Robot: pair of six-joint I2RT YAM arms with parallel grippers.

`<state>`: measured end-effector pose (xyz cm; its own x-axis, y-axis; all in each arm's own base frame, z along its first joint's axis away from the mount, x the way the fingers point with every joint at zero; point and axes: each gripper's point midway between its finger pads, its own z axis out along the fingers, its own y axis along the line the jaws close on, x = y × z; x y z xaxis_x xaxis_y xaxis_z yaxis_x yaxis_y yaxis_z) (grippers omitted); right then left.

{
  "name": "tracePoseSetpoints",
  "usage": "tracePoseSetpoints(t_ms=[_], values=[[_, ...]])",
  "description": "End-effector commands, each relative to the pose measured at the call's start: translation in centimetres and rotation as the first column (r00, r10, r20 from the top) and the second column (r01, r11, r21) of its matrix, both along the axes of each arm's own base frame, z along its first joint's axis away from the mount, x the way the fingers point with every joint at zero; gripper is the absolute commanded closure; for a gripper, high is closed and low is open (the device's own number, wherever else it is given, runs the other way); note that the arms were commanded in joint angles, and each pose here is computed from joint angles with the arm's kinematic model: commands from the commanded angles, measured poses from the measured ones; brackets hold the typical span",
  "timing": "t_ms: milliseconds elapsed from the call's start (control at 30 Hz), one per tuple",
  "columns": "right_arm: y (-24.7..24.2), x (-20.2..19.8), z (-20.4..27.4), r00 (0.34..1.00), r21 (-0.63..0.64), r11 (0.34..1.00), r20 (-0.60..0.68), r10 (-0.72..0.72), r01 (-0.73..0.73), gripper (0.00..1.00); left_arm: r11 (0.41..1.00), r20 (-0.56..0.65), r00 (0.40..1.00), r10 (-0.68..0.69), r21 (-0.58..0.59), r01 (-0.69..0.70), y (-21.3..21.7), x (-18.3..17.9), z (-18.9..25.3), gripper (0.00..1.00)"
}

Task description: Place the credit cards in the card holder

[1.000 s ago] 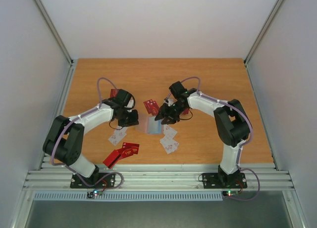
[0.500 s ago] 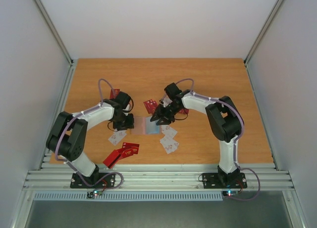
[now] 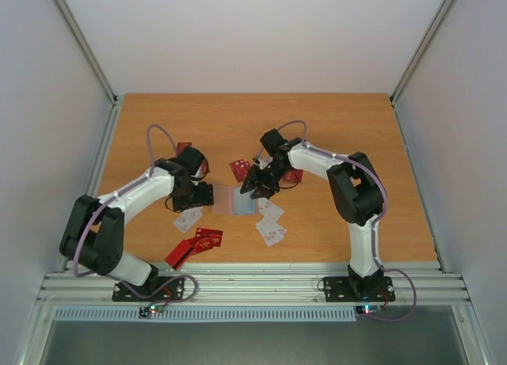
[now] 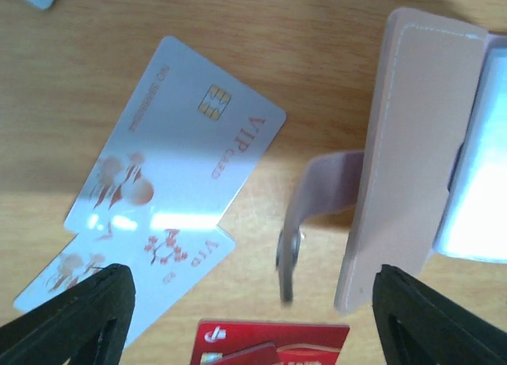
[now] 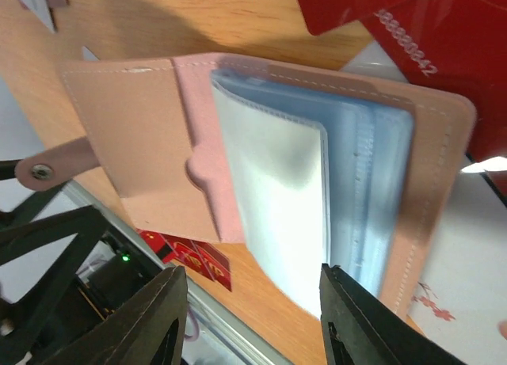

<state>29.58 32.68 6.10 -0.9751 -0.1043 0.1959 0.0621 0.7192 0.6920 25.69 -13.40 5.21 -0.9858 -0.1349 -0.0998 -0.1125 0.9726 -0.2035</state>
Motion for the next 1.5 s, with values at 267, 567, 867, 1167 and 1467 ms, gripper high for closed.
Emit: tracePoseSetpoints(t_ms=[267,567,867,1167,1467], values=[[-2.0,-2.5,5.1,0.949,-0.148,0.963,0.188,0.252,-0.226,0.46,0.978,-0.025,0.982,0.190,0.094,-0.186,4.8,-6.6,2.7,0.09],[4.1,-7.7,6.2,0.891,-0.045,0.920,0.235,0.389,-0.389,0.51,0.881,-0.101,0.880,0.464,0.154,-0.447,8.0,-13.1,2.9,0.16],[11.1,-11.9,5.3,0.858,0.092,0.866,0.219,0.464,-0.492,0.62,0.743,-0.164,0.727,0.667,0.078,-0.664,8.3,-17.2,0.2,0.20],[12.5,-11.6,3.1,0.857,0.072,0.865,0.196,0.477,-0.497,0.68,0.609,-0.168,0.586,0.793,0.166,-0.776,10.0,-19.7,-1.3,0.19],[13.7,-10.1,2.1,0.868,0.037,0.880,0.191,0.459,-0.473,0.70,0.645,-0.271,0.585,0.764,0.320,-0.694,9.1,-20.1,-0.7,0.22]])
